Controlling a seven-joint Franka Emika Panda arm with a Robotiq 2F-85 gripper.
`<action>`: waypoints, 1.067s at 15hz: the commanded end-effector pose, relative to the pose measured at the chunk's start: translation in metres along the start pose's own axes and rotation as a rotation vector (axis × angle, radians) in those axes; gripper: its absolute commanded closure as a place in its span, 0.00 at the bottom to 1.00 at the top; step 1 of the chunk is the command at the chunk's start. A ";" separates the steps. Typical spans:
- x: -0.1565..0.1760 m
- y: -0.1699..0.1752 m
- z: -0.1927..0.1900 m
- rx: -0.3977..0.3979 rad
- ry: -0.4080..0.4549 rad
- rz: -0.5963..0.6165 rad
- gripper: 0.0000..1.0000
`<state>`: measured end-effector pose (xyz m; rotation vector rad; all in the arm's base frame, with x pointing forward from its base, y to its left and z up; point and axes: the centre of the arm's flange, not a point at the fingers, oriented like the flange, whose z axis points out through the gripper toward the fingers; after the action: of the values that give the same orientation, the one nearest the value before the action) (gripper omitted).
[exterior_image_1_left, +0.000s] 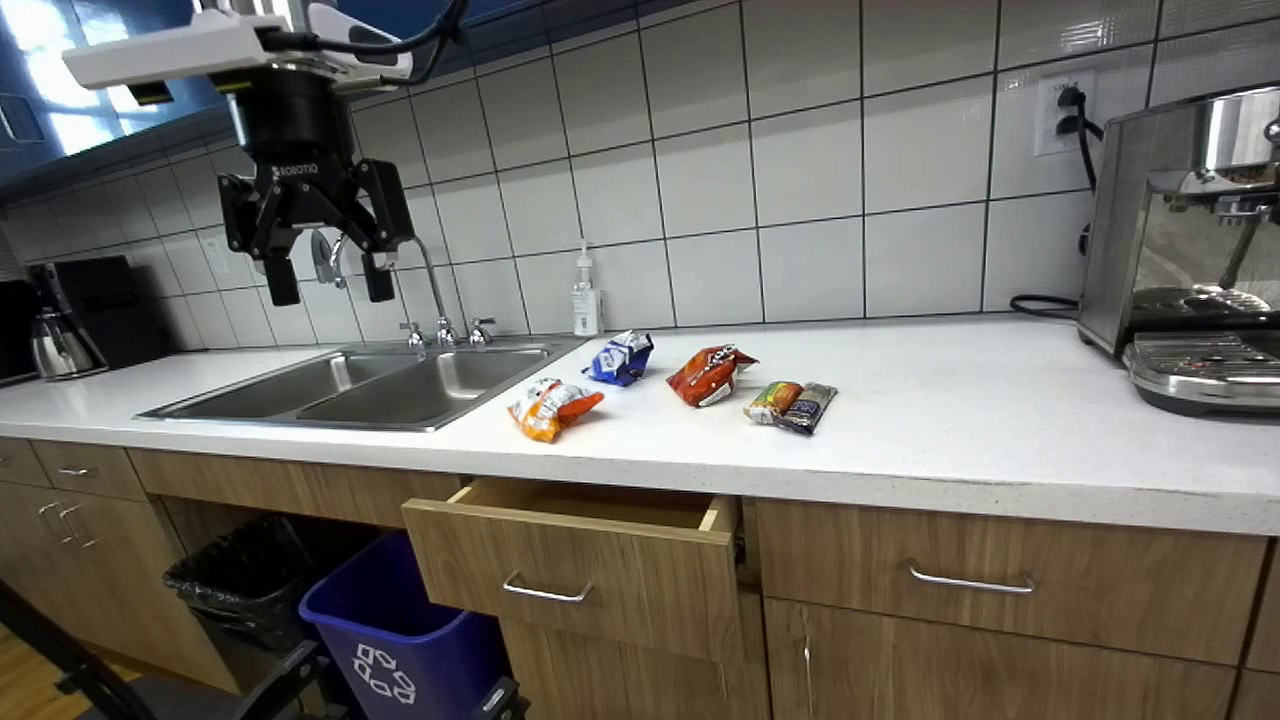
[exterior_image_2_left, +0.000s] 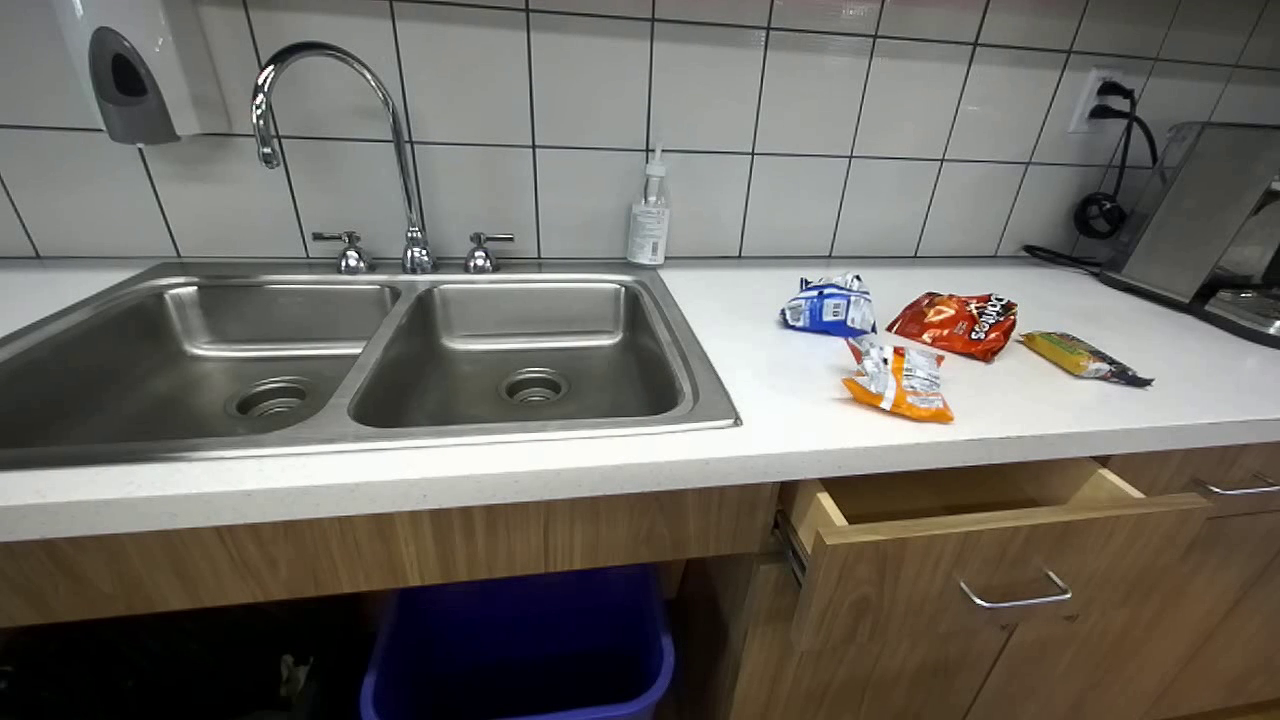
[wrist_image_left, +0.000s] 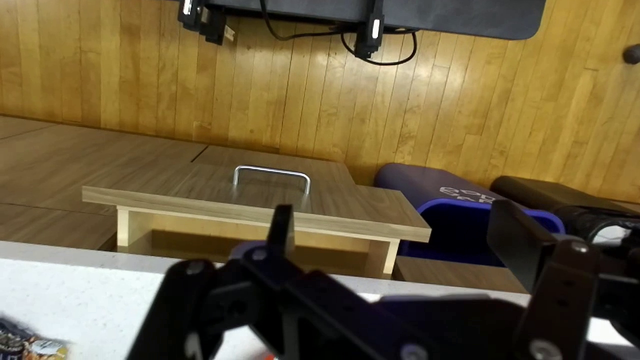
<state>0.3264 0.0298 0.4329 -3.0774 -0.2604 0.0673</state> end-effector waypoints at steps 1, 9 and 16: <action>0.007 0.012 0.016 -0.020 0.039 0.024 0.00; 0.027 0.034 0.048 -0.030 0.055 0.060 0.00; 0.045 0.046 0.083 -0.074 0.058 0.071 0.00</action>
<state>0.3630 0.0016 0.3621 -3.1207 -0.1613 -0.0131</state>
